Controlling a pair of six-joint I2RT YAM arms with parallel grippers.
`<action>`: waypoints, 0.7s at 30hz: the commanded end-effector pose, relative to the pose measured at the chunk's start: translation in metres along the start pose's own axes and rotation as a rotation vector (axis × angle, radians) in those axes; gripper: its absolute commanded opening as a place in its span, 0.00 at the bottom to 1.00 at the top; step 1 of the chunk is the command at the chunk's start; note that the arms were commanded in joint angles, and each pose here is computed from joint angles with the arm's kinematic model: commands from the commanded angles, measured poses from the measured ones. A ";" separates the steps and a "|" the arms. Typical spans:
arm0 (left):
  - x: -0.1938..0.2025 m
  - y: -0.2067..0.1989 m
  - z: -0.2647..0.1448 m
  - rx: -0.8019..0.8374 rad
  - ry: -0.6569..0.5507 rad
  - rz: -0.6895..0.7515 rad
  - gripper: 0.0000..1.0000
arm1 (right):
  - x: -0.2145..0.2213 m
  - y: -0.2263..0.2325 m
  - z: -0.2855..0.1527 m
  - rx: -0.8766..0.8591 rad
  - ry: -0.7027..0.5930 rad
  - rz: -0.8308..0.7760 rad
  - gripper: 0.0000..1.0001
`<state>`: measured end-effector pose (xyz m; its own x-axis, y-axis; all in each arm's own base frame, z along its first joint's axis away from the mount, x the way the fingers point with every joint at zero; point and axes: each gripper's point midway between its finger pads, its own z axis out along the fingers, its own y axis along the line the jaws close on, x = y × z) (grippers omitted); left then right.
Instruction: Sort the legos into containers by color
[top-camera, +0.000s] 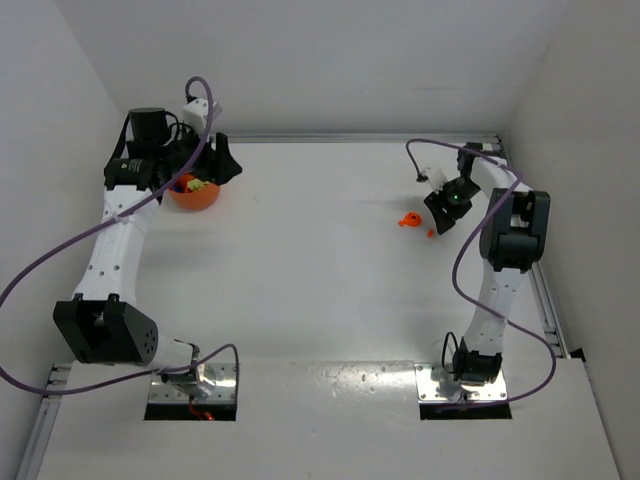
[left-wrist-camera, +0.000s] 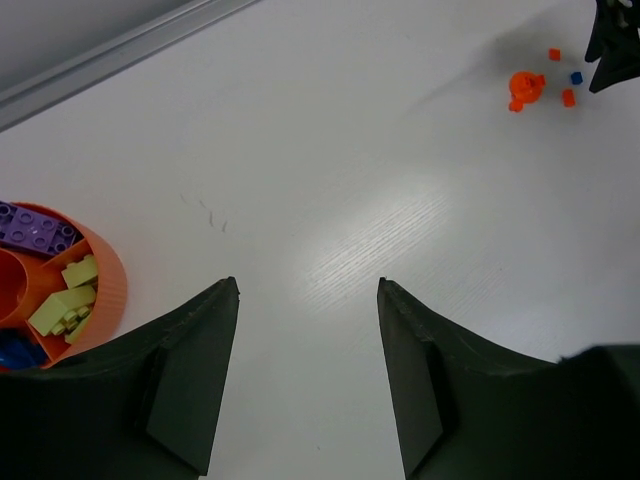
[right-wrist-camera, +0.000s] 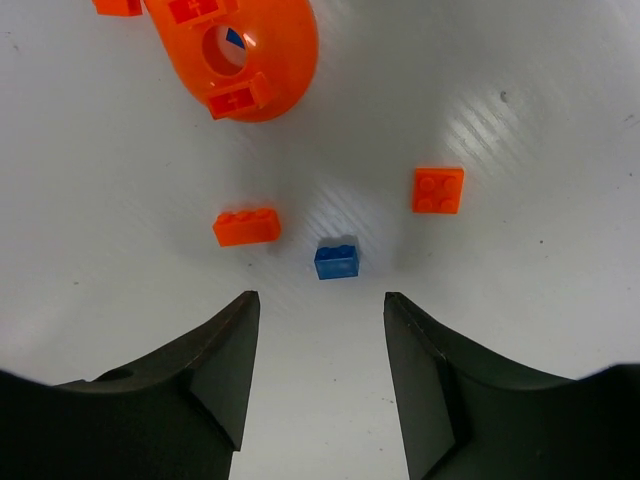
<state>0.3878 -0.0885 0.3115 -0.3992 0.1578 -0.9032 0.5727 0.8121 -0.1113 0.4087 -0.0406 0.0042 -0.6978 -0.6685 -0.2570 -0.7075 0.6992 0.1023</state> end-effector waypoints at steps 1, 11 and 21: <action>-0.019 0.000 -0.002 0.002 -0.051 0.022 0.64 | -0.008 -0.003 -0.002 -0.016 -0.031 -0.031 0.54; -0.018 0.003 0.002 0.003 -0.043 0.017 0.64 | -0.005 -0.013 0.004 0.023 -0.018 -0.046 0.52; -0.019 0.004 0.004 0.003 -0.043 0.017 0.65 | -0.004 -0.010 0.015 0.026 0.005 -0.082 0.49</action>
<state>0.3949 -0.0883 0.3066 -0.4147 0.1540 -0.8968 0.5684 0.8135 -0.1231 0.4144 -0.0445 -0.0080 -0.6719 -0.6980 -0.2476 -0.7320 0.6768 0.0785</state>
